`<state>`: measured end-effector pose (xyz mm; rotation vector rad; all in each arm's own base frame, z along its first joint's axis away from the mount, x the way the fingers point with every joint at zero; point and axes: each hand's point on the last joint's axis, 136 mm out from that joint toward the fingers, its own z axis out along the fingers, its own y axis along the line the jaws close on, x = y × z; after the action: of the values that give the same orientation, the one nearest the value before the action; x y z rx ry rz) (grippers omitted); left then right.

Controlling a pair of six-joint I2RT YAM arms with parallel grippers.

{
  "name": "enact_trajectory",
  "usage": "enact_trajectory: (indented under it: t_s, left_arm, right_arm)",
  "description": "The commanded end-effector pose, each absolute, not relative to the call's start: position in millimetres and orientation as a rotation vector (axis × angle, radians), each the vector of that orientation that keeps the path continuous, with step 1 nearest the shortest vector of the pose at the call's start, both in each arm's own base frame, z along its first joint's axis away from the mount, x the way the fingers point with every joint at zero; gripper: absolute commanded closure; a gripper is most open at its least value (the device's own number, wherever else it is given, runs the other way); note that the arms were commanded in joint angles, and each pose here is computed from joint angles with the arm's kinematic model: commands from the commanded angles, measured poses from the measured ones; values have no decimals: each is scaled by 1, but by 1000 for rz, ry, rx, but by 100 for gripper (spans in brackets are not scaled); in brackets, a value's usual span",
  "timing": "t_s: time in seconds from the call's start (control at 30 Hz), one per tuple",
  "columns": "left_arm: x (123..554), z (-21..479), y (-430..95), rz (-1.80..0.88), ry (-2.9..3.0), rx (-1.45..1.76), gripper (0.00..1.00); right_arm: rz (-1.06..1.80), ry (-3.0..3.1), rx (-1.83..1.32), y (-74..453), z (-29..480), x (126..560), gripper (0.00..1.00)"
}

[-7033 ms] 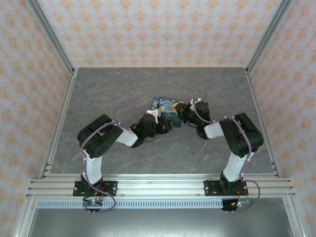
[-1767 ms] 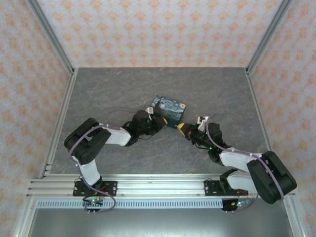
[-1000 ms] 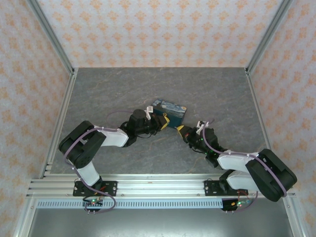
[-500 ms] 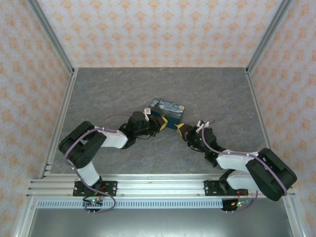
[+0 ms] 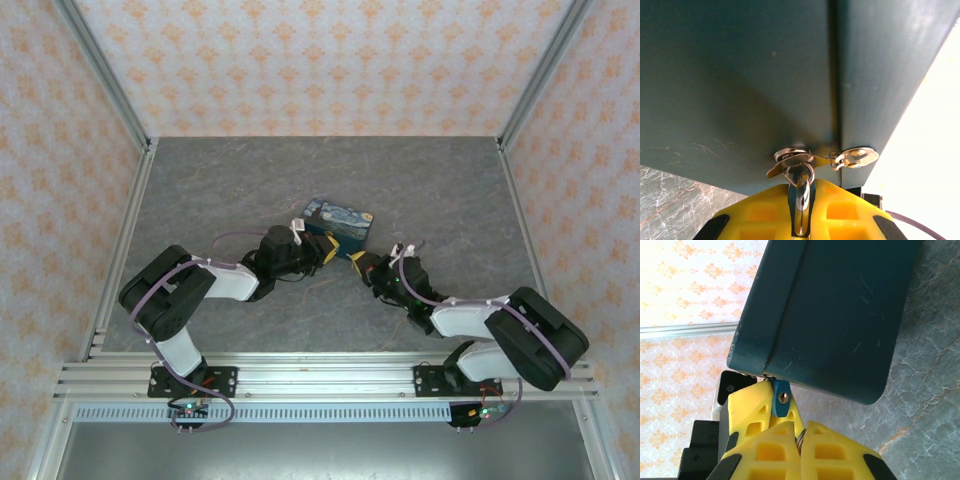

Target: Unlock the padlock with the key

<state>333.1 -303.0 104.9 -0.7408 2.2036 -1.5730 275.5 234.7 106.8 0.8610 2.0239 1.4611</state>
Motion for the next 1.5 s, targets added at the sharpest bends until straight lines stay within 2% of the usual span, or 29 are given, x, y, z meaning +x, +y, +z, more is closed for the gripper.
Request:
enact_trajectory:
  t_s: [0.0,0.87,1.47]
  left_arm:
    - [340,128,-304,-1615,2115,-712,100]
    - [335,148,-311,-1655,2087,-678,100]
    - [332,140,-312,-1632,2114,-669,100]
  right_arm:
    - [1520,1939,850,243,129,286,100]
    - [1499,1936,879,247,122,295,100]
    - [1463,1918,885,238,126,294,100]
